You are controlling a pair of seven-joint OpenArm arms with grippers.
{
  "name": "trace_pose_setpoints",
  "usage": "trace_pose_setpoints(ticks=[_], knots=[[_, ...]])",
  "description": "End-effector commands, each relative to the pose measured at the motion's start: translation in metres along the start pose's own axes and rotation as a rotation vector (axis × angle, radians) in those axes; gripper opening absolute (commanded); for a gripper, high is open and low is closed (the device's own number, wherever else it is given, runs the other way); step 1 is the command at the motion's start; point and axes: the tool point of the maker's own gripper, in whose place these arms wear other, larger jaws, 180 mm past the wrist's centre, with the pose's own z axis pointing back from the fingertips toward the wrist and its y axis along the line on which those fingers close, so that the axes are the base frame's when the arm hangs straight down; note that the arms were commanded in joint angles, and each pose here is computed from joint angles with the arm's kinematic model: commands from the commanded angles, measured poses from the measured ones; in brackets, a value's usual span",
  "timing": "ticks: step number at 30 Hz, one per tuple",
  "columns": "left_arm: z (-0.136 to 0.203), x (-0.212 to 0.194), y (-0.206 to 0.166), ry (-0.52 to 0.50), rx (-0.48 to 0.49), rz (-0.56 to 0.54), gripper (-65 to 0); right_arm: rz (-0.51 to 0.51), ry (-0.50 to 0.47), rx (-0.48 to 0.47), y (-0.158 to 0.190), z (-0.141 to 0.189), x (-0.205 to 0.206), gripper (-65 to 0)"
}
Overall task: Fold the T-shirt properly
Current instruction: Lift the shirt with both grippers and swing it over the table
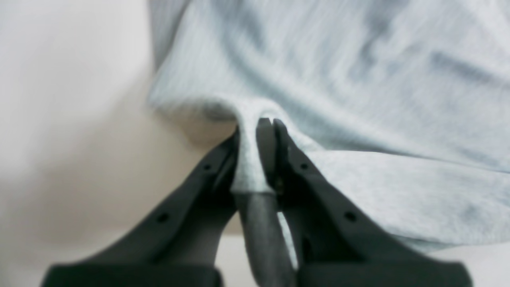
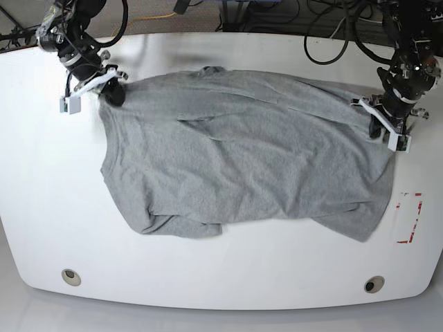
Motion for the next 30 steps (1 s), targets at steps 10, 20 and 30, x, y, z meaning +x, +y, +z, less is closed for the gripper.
trace_pose_setpoints(ticks=[10,20,30], knots=[[-0.017,0.102,-0.008,-0.185,0.119,-0.272,-65.0,0.153,-0.159,0.039,-0.010,-0.023,0.120,-65.0],[-0.011,0.188,-0.019,-0.323,0.131,-0.314,-62.4,0.246,-0.264,0.099,0.007,-0.040,0.238,-65.0],[0.025,0.280,-0.010,-0.489,0.192,-0.272,-65.0,0.350,-0.360,0.139,0.046,-0.027,0.346,-65.0]])
